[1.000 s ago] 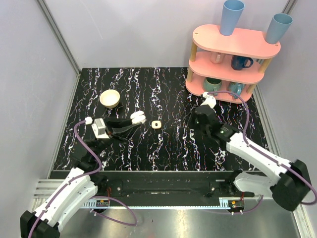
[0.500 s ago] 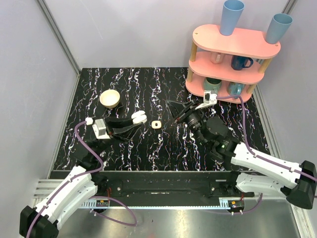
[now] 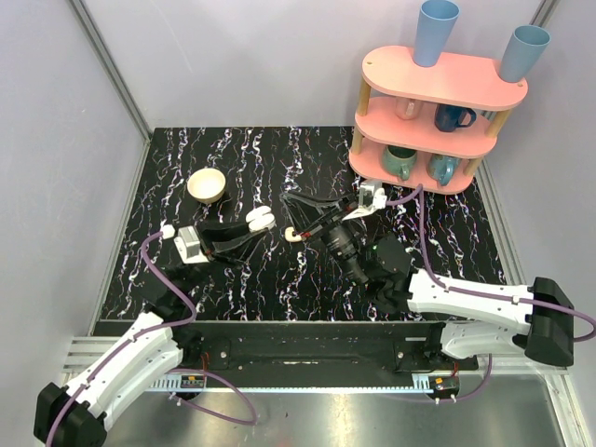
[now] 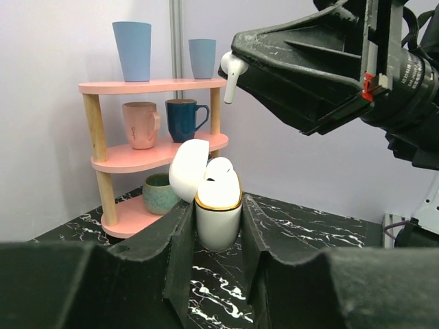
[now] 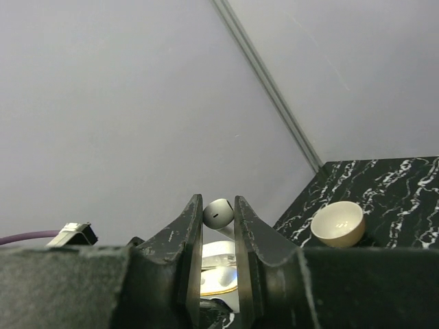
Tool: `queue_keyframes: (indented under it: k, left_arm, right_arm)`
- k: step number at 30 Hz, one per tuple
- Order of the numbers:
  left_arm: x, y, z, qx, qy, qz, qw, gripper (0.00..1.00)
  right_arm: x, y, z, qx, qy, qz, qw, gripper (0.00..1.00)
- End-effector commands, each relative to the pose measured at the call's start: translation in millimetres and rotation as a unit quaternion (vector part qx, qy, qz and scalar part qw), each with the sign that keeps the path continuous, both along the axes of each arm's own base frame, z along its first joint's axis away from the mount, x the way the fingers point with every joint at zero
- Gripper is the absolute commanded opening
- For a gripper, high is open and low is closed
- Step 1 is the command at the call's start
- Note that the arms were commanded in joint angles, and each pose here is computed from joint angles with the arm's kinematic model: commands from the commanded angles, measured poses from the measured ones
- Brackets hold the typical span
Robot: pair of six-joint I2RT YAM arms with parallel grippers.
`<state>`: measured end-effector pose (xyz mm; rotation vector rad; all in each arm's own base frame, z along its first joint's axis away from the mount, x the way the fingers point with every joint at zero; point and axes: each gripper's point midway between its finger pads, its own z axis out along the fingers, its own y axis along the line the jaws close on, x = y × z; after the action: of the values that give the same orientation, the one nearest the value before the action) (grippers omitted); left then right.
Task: Insert the wireless bluetooth earbuds into the charging case
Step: Insert the left earbud into the left side groove of the charging case.
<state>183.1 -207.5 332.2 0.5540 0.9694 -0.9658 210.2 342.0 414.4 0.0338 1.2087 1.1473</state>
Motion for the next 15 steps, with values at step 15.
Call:
queue_keyframes:
  k: [15]
  left_arm:
    - [14.7,3.6,21.0,-0.041,-0.066,0.097,0.992,0.0]
  right_arm:
    - [-19.3,17.3,32.2,0.08,0.014,0.037,0.996,0.06]
